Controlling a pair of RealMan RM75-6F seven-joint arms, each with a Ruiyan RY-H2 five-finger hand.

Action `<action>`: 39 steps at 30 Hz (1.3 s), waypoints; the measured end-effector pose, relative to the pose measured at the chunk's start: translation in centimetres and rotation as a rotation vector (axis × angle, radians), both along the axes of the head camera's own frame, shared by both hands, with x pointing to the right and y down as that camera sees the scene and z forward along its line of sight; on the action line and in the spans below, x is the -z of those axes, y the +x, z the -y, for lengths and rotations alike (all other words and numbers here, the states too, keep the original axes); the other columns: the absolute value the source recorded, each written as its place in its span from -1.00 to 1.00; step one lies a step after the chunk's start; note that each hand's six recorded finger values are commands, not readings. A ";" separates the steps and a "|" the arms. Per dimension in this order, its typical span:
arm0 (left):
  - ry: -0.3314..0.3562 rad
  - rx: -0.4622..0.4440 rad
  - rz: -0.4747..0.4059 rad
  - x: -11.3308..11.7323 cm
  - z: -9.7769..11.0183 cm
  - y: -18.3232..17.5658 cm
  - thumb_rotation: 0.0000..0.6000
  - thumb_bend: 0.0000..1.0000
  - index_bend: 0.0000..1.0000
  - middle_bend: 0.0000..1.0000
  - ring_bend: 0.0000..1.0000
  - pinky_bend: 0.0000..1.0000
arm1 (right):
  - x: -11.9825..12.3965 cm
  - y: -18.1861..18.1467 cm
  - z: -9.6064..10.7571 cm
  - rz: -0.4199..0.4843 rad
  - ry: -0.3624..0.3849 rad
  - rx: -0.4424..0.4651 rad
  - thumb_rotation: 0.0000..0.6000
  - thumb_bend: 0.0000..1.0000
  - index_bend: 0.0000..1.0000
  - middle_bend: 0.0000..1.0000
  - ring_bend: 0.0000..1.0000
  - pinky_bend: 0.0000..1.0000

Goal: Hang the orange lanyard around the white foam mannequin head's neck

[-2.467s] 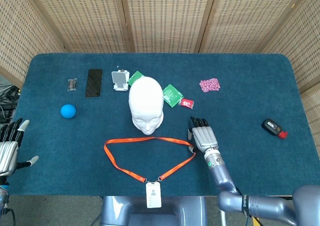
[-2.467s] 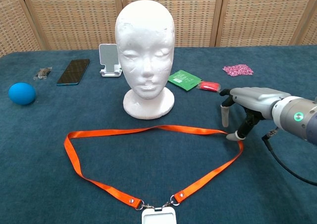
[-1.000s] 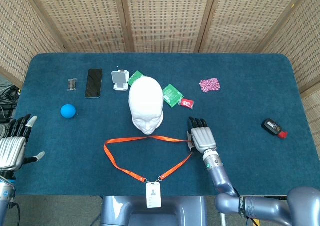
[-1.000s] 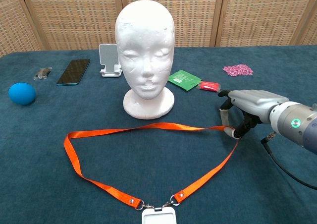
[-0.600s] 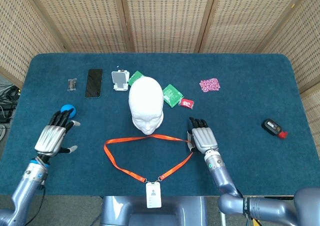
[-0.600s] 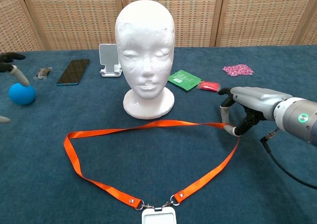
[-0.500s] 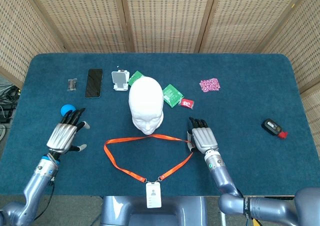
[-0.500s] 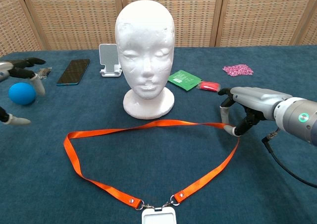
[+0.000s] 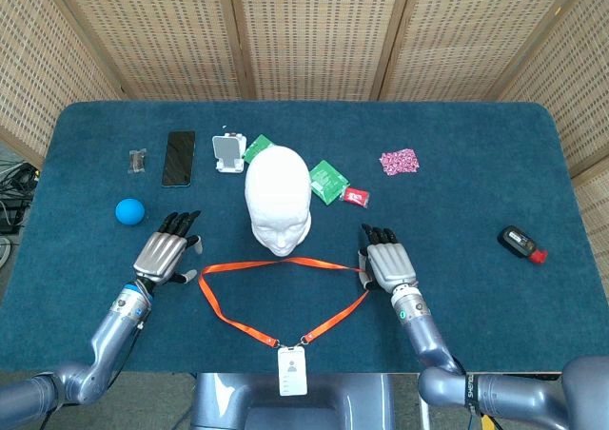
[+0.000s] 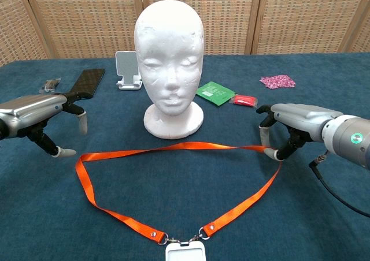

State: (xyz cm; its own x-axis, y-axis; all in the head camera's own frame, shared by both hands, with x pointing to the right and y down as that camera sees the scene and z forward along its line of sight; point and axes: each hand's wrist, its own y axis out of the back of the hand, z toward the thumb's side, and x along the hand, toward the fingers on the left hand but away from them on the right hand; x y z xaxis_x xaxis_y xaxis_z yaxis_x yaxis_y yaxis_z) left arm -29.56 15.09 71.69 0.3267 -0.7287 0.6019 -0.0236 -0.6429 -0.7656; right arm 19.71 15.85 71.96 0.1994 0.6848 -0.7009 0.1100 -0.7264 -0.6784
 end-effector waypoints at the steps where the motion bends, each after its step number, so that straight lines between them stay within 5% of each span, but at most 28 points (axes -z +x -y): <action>1: -0.004 0.001 -0.005 -0.1 0.0 0.2 1.00 -0.52 -0.03 -1.00 -1.00 -1.00 | 0.0 0.0 0.0 -0.001 0.000 0.002 1.00 0.34 0.50 -0.95 -1.00 -1.00; 39: -0.101 0.014 0.021 -2.4 -1.6 2.1 1.00 -0.36 0.06 -1.00 -1.00 -1.00 | 0.2 0.4 0.1 0.003 0.010 0.011 1.00 0.34 0.50 -0.93 -1.00 -1.00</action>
State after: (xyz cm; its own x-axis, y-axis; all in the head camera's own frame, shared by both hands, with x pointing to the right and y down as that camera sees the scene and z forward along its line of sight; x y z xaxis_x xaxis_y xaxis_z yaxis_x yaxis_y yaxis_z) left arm -27.42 16.69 74.08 0.3037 -0.6683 0.6790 -0.0176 -0.7165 -0.6973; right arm 20.08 15.79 71.77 0.2090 0.6896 -0.6934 0.1047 -0.7207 -0.6853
